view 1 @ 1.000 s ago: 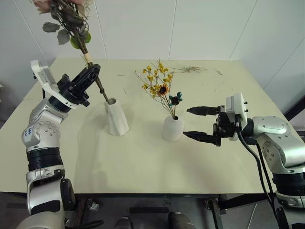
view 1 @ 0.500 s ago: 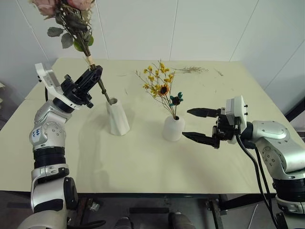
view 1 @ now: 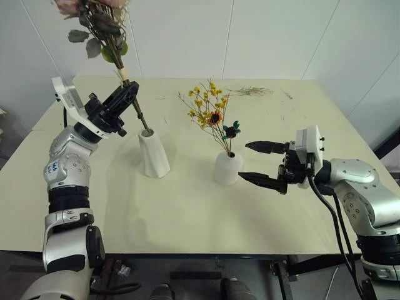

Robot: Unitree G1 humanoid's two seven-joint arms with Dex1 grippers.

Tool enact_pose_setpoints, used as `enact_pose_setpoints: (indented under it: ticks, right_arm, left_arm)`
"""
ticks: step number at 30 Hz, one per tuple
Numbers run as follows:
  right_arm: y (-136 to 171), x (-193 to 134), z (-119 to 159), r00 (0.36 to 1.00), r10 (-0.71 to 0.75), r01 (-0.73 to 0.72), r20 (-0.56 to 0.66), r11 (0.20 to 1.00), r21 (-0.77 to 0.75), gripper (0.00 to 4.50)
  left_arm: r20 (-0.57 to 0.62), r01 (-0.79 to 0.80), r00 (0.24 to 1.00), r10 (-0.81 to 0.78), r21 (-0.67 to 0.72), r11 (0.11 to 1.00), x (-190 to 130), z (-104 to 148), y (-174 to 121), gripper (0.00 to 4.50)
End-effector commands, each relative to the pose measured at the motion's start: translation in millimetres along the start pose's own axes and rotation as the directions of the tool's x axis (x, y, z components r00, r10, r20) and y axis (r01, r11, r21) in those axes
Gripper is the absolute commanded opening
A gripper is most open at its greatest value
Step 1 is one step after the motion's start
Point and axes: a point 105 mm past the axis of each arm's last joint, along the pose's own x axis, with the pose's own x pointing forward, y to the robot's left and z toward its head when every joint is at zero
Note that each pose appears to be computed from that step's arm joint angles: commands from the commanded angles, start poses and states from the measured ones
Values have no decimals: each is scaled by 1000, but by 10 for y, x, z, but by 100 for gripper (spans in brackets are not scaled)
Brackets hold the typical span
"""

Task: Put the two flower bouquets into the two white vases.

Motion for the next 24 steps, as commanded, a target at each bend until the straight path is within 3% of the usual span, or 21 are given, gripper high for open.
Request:
enact_pose_setpoints:
  ticks: [1,12,18,24]
  right_arm:
    - [23,-11,130,999,-6,8,40,999,-47,420]
    - [30,-2,132,998,-29,31,52,999,-43,420]
    - [32,-1,129,997,-42,44,58,998,-40,420]
    - [23,20,116,997,-47,49,65,998,-36,420]
  left_arm:
    - [-3,2,1000,-1,32,999,-7,-28,5,2]
    - [1,14,1000,-14,14,1000,15,-207,-34,2]
    - [-20,7,1000,-7,8,1000,-116,-193,-35,184]
    - [-65,-3,998,9,88,996,-221,-94,-61,371]
